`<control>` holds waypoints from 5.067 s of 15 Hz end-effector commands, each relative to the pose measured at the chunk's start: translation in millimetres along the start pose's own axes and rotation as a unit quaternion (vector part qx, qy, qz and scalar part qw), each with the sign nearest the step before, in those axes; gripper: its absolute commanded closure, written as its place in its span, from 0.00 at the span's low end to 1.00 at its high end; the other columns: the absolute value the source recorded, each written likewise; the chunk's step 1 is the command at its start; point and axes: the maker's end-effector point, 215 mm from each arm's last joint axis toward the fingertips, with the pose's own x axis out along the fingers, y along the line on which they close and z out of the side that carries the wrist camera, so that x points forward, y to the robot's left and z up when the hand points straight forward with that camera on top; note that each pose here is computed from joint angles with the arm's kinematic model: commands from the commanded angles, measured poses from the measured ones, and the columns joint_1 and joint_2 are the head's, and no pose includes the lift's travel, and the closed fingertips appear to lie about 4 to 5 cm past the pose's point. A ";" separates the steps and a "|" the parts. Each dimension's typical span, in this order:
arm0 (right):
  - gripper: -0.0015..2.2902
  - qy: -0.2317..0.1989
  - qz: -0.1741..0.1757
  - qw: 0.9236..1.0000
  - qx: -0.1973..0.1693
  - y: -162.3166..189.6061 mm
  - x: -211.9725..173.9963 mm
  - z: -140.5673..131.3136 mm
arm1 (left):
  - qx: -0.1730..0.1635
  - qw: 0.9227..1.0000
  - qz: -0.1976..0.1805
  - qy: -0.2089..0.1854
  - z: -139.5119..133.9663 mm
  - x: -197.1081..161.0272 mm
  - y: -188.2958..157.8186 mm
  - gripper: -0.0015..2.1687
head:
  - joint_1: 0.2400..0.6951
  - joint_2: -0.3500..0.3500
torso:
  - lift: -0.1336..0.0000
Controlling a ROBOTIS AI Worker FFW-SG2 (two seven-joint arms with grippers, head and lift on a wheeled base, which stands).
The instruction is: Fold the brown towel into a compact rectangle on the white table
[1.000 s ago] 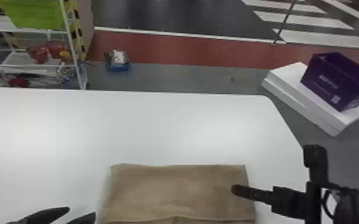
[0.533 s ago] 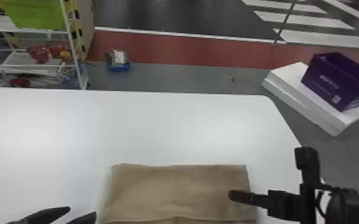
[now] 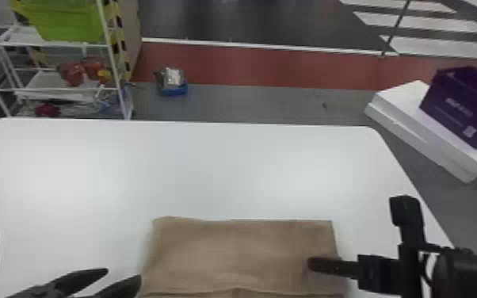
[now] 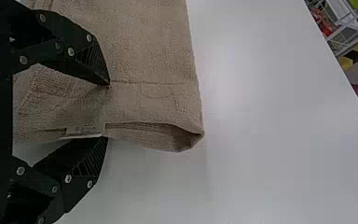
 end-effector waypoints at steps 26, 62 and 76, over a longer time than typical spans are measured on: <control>0.72 -0.011 0.023 1.000 0.011 -12.3 -20.9 3.6 | 0.065 0.988 -0.133 -0.038 -4.7 70.1 -70.1 0.60 | 1.00 0.06 | 0.08; 0.72 -0.106 0.158 0.979 -0.075 116.4 -61.0 68.3 | 0.045 0.995 -0.091 -0.008 -33.8 72.7 -25.5 0.69 | 1.00 0.30 | 0.08; 0.72 -0.019 0.179 0.976 -0.125 188.5 6.4 24.4 | 0.056 0.994 -0.088 0.013 -50.4 90.5 -37.2 0.69 | 1.00 0.46 | 0.08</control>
